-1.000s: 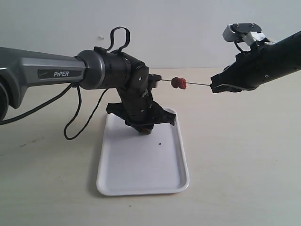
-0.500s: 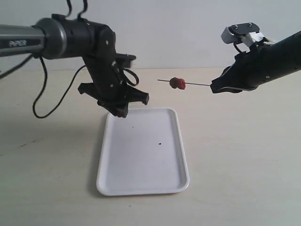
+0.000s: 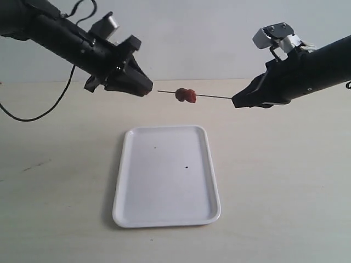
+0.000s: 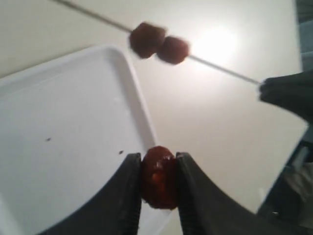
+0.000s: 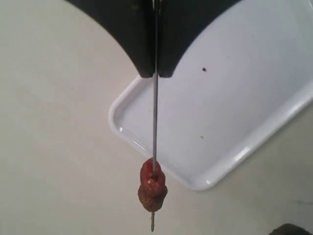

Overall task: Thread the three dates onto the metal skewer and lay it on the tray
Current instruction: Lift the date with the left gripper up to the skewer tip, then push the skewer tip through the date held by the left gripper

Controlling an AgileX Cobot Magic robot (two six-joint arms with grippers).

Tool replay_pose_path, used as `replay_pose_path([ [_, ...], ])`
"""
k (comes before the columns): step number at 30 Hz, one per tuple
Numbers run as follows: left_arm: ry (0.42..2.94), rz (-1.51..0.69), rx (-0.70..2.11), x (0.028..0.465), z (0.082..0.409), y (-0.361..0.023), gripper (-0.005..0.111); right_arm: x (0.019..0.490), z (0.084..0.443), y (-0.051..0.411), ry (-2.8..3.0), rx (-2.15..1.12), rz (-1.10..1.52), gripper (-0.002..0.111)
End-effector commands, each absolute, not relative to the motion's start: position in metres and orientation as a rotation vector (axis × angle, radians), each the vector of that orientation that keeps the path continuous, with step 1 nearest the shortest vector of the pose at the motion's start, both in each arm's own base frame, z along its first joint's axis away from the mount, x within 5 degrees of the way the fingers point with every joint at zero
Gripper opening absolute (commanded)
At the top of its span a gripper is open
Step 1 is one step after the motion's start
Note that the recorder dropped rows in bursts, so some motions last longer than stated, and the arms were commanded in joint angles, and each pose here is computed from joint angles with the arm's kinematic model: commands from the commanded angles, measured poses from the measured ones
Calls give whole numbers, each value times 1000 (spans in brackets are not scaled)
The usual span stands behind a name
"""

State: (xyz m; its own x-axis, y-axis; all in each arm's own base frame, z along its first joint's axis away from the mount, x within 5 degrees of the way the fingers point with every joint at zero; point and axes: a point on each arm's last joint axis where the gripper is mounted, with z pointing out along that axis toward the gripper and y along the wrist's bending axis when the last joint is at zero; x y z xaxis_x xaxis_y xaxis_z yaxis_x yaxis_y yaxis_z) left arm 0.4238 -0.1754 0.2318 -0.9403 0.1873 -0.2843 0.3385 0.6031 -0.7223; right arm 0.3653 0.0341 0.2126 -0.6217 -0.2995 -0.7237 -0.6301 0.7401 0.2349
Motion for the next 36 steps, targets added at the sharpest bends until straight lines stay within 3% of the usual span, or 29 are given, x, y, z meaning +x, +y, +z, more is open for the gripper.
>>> replay_pose_path([
  [1,2488,-1447,421,429,251,-162,24,367,214,39,2136,-713,771,0],
  [10,2412,-1481,376,436,255,-145,24,362,212,-13,1956,-619,1054,0],
  [16,2315,-1562,325,441,263,-140,24,364,190,-46,1984,-516,1027,0],
  [22,2307,-1553,292,444,264,-128,24,364,188,-43,2007,-495,1056,0],
  [30,2302,-1548,272,446,264,-122,24,369,191,-4,1974,-567,1127,0],
  [36,2286,-1516,210,453,264,-95,24,372,195,-5,1949,-526,1132,0],
])
